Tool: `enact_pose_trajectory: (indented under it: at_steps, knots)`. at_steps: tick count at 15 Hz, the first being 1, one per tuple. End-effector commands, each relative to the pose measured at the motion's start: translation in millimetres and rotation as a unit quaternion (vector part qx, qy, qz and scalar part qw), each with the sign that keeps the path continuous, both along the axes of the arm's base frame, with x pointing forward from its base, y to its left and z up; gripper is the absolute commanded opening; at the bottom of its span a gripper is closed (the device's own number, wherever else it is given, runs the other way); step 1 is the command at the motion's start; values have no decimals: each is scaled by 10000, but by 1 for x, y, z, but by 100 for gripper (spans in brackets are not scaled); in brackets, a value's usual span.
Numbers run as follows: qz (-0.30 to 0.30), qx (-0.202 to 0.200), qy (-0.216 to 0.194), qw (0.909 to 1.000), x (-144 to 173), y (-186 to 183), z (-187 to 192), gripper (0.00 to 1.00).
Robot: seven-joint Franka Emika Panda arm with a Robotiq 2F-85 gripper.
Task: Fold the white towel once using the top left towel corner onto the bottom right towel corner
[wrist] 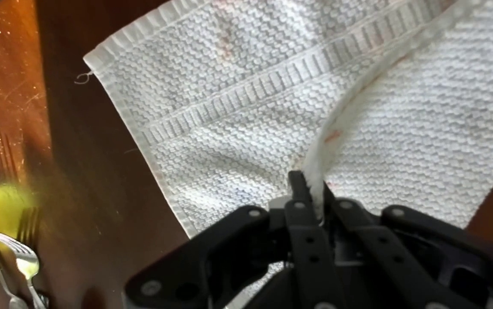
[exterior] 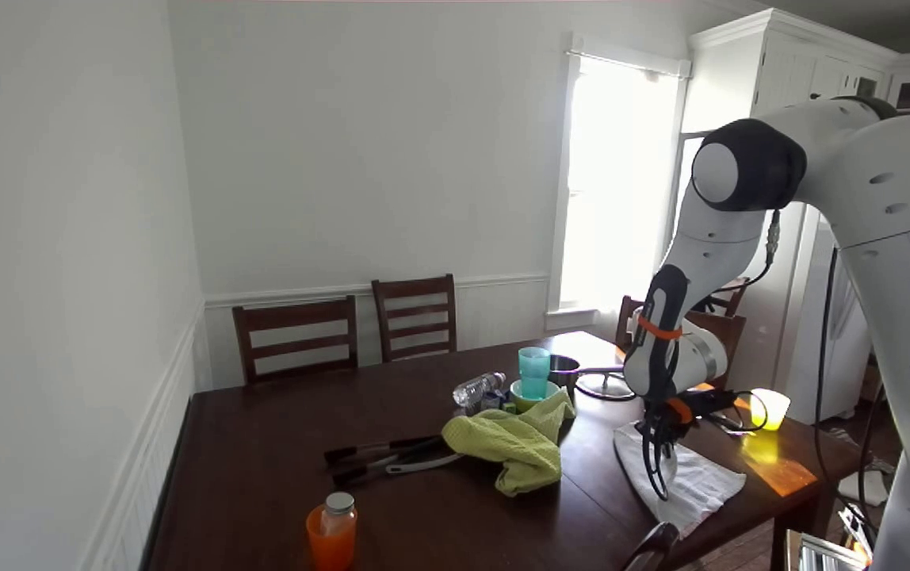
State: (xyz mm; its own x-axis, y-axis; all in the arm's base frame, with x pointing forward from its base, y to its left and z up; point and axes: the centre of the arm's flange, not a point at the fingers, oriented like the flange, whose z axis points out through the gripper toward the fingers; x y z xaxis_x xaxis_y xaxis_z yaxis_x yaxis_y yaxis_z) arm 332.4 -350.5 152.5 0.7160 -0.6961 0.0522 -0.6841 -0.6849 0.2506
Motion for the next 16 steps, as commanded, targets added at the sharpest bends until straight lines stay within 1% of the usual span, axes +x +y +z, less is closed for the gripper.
enact_pose_trajectory:
  at_steps: [1,6,10,16]
  knots:
    - [193,-66,-78,9998,-22,-6,-6,1]
    - [219,-22,58,9997,-48,-13,-12,1]
    - [136,-89,143,9998,-68,-24,-9,1]
    - [282,-101,183,9994,-79,-34,-9,1]
